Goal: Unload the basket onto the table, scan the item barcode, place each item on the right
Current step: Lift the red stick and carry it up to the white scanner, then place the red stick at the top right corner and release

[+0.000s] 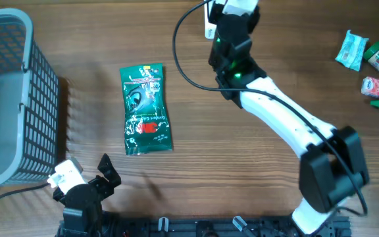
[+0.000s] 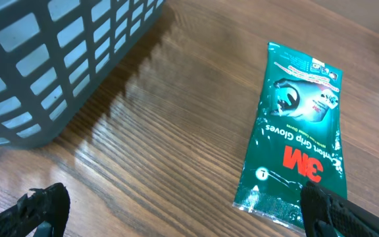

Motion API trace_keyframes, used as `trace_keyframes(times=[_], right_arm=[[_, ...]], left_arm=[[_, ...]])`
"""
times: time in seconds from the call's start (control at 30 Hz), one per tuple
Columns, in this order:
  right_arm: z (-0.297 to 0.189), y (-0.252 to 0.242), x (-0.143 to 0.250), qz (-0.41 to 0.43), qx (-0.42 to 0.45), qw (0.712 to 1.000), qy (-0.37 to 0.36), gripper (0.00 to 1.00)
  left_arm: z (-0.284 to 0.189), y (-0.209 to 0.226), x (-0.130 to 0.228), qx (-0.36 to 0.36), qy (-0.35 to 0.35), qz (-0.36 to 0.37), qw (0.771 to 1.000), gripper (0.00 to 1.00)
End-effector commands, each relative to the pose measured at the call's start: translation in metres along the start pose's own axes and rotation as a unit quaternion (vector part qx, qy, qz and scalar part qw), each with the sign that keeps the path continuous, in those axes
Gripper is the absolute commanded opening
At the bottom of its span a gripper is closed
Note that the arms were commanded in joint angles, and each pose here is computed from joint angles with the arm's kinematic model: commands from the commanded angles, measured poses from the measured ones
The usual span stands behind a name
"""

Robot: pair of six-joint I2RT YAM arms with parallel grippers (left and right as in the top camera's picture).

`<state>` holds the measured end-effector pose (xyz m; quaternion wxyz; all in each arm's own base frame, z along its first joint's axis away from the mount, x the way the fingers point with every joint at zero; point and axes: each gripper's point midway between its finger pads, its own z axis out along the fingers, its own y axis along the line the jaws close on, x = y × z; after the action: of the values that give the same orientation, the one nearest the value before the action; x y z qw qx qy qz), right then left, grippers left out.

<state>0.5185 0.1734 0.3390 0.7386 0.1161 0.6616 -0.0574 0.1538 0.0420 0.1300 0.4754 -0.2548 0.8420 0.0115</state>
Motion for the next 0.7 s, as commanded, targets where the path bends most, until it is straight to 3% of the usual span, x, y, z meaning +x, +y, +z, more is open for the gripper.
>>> trace_keyframes(times=[0.0,0.67], right_arm=[[0.011,0.03,0.033,-0.115,-0.044,0.992,-0.024,0.05],[0.094,0.077,0.138,-0.175,-0.068,0.981,-0.047,0.05]], left_arm=[[0.0,0.003,-0.001,-0.007,-0.006,-0.007,1.0,1.0],[0.0,0.003,-0.001,-0.007,-0.006,-0.007,1.0,1.0]])
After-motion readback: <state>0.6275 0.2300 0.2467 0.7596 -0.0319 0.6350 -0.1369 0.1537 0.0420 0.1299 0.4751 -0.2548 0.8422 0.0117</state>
